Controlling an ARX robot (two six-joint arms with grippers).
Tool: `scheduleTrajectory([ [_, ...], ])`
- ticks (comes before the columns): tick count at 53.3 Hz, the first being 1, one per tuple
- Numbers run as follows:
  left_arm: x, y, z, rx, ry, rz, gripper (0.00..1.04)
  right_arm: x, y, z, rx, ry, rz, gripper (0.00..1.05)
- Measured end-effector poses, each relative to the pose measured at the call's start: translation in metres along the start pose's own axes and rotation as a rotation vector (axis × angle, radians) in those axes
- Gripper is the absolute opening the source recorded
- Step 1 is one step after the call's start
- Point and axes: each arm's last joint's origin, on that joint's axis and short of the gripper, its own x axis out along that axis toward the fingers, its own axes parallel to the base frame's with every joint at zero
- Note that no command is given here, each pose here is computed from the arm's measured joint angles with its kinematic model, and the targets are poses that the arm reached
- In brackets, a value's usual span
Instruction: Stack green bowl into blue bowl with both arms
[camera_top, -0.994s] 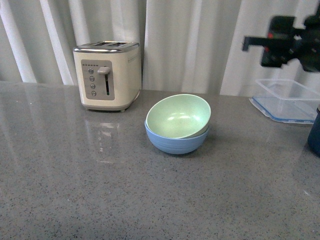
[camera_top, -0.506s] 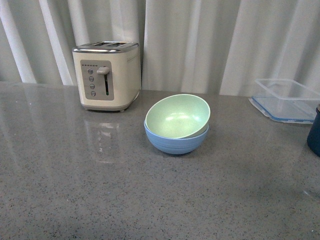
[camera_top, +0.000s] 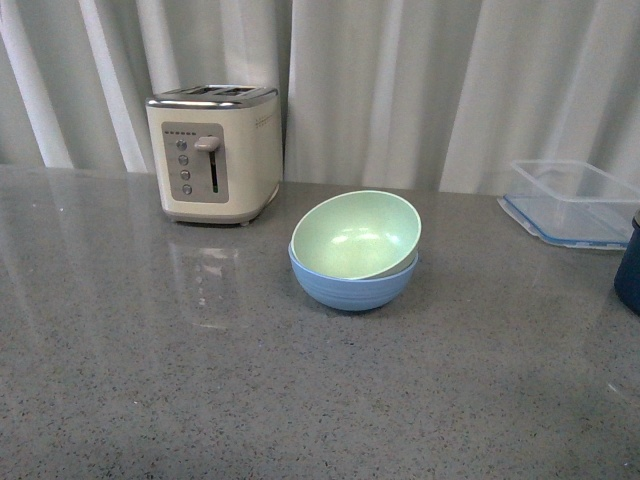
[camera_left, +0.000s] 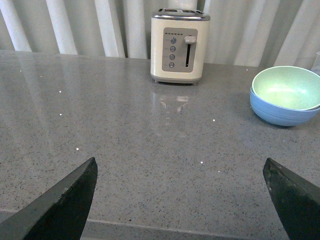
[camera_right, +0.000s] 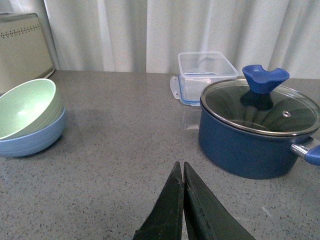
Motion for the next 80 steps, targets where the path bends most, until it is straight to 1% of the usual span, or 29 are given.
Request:
scheduleTrajectory([
  [8,0.0,0.0,0.0,0.0,0.0,0.0,0.98,-0.013,0.0,-0.007,0.0,-0.018,0.005,0.01],
  [15,0.0,0.0,0.0,0.0,0.0,0.0,0.98,-0.021,0.0,-0.014,0.0,0.009,0.005,0.01],
  [47,0.0,0.0,0.0,0.0,0.0,0.0,0.98,-0.05,0.0,-0.007,0.0,-0.019,0.006,0.01],
  [80,0.0,0.0,0.0,0.0,0.0,0.0,0.98,-0.066,-0.001,-0.009,0.0,-0.012,0.006,0.01],
])
